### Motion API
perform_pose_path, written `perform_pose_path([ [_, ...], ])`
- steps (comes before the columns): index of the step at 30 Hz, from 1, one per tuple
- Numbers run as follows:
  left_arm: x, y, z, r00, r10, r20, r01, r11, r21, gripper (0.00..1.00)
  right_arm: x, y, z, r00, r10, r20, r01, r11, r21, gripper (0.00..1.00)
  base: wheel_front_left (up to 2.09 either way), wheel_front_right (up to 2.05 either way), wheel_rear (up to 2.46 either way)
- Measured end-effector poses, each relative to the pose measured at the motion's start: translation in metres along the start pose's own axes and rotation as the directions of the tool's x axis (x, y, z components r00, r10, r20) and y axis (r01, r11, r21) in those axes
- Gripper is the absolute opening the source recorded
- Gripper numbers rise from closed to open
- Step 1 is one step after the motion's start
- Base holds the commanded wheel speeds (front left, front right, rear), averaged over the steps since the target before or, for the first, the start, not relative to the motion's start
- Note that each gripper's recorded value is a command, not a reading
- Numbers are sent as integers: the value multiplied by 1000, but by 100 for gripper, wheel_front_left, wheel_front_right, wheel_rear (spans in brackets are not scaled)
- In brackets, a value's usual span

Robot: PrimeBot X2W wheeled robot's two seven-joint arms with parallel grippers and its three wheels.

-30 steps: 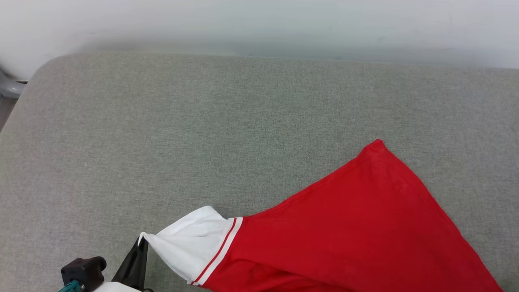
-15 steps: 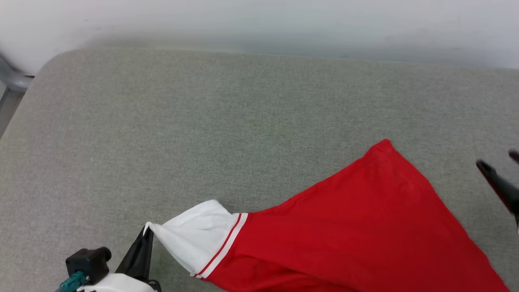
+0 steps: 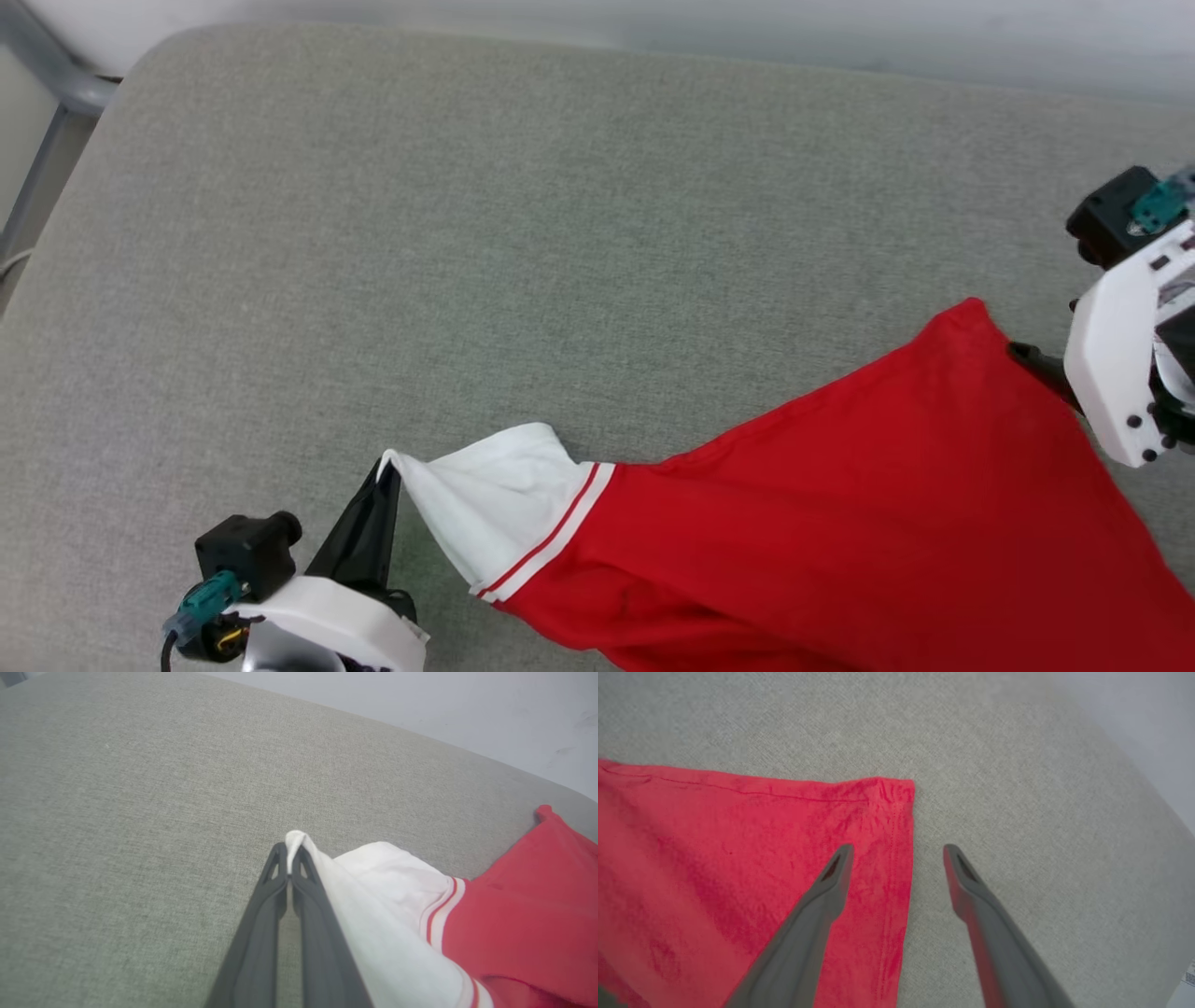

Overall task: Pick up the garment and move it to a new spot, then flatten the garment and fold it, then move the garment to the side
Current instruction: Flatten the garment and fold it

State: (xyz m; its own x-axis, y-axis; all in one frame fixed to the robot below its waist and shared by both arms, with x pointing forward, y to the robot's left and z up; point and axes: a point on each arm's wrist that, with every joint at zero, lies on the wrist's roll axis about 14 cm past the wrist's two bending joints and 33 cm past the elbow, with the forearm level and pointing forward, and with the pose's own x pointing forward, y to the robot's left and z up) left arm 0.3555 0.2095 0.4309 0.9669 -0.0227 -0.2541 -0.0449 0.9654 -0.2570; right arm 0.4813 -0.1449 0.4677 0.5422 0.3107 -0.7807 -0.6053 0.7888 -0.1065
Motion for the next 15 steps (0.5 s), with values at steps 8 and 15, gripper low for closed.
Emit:
perform_pose_path([
  [8,11,3,-3,1000,16,-1,-16,1000,-1,0,54,-2,-19,981,12,-195,-23,998,-52,100,0,0,0],
  [15,18,9,-10,999,38,-15,-38,999,4,0,94,4,-41,957,48,-286,-66,996,-54,100,0,0,0],
])
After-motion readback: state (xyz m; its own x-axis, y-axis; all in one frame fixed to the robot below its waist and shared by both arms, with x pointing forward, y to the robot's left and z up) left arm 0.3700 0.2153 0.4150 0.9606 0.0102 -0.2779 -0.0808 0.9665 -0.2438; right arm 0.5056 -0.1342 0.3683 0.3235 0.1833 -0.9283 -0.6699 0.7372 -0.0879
